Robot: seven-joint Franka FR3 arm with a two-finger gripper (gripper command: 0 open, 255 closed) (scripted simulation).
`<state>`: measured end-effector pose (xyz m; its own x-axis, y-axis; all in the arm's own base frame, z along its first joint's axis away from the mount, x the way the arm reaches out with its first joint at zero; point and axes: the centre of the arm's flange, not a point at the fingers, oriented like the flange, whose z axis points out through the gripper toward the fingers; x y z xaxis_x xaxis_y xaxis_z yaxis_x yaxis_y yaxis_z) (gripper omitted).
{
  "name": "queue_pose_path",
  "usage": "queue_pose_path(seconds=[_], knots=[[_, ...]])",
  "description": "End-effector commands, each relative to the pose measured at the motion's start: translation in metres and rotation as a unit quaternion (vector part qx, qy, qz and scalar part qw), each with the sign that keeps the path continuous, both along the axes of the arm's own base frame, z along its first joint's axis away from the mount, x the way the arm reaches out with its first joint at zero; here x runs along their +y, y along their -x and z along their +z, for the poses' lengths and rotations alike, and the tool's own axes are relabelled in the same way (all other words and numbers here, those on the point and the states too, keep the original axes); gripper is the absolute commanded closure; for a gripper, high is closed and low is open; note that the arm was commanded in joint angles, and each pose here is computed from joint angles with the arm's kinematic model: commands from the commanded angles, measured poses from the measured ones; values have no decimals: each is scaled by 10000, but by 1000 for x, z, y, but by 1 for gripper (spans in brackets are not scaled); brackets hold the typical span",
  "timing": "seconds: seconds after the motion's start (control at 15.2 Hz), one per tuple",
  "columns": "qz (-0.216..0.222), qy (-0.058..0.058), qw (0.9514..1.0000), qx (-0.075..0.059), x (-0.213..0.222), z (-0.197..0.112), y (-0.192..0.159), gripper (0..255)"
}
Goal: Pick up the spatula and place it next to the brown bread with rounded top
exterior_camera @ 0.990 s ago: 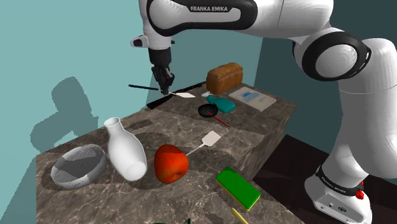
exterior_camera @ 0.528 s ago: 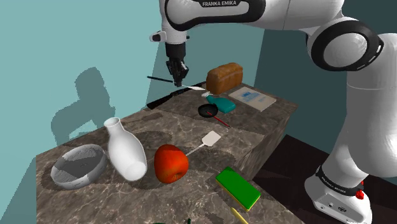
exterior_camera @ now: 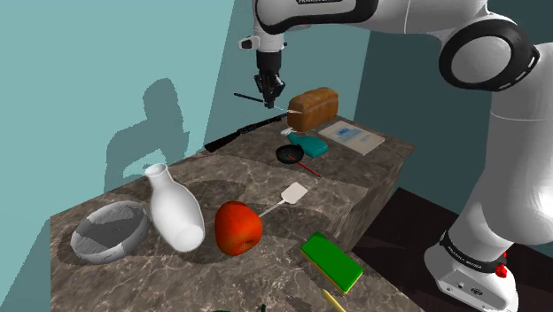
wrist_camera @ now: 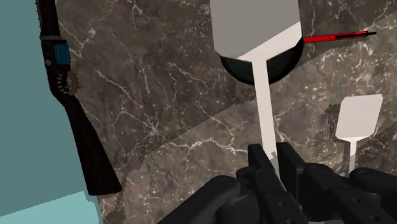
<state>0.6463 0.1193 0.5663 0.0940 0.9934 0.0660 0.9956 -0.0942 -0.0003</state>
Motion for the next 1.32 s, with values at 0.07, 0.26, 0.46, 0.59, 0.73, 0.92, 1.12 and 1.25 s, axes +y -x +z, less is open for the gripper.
queue_pose_path(seconds=[0.07,0.26,0.46,0.59,0.73,0.92,1.12,1.25], knots=[[7,-2,10000,1,-41,0,-4,255],[7,-2,10000,1,-80,0,-8,255],[7,-2,10000,1,-120,0,-13,255],[7,-2,10000,1,-146,0,-16,255],[7,-2,10000,1,-180,0,-20,255],[7,-2,10000,1,-180,-16,-20,255],[7,-2,10000,1,-180,-31,-20,255],[7,-2,10000,1,-180,-42,-20,255]])
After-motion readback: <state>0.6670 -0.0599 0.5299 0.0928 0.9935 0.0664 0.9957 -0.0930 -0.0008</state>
